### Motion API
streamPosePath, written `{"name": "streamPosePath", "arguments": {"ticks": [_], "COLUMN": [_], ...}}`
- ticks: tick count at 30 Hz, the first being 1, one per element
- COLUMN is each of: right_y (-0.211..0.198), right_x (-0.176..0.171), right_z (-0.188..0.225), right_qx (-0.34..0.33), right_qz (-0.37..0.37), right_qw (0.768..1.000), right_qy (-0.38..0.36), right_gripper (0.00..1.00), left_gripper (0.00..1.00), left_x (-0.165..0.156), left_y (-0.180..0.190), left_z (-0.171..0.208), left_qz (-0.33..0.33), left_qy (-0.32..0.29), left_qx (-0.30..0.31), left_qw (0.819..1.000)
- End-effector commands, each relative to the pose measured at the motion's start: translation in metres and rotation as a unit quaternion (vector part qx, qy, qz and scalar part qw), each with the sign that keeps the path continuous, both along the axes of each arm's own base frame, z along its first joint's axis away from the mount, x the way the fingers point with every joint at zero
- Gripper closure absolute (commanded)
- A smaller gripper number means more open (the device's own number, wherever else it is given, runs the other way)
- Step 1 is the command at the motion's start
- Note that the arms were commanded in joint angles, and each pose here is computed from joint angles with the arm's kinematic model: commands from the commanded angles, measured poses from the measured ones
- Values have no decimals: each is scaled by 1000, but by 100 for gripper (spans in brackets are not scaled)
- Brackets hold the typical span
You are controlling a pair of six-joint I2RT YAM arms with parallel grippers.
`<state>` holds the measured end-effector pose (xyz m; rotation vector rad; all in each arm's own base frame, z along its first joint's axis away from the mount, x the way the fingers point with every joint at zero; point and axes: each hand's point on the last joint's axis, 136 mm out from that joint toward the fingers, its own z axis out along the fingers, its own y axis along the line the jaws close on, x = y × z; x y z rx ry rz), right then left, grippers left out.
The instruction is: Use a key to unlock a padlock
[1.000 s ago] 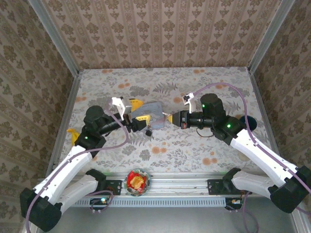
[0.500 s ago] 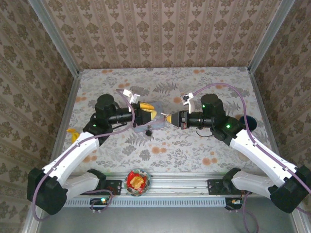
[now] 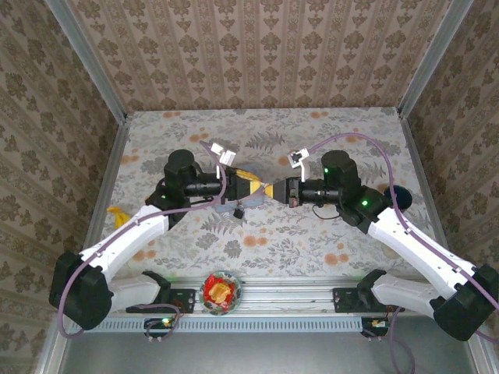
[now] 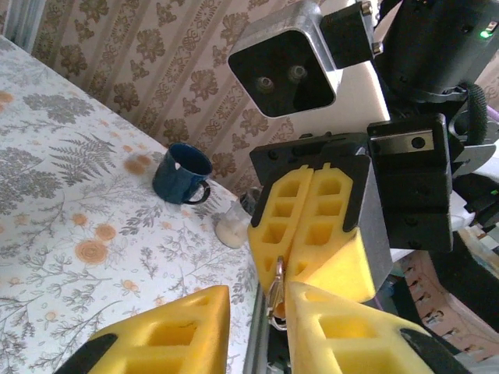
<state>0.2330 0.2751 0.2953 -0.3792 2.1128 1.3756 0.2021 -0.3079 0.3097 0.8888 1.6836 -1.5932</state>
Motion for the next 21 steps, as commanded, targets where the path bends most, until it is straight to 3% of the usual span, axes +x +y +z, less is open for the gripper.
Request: {"name": "streamPosePath", "arguments": {"ticks": [1,12,15,18,21], "right_y": [6,8,6,7,7], "right_x": [-3,-4,-3,-3,-2], "right_z": [1,1,1,3,5], "right_qx": [12,18,17,24,28], "right_qz": [16,22,15,19,18], "right_qw": [1000,1000,1000,999,999], "right_qy": [-1,-8,-11,-18,-26], "right_gripper": [100,100,100,88,81], "left_gripper": [79,100,100,100,100], "left_x": [-5,-2,-3,-3,-4], "left_y": [-2,-5,-4,-4,-3], "left_z": [26,23,23,23,25], "left_qz": [-17,-16,-17,-18,-21], "left_qy": [-30,-23,-22,-18,-13], "left_qx": [-27,-32,-33,-33,-38], "left_qw": [999,999,999,999,999]}}
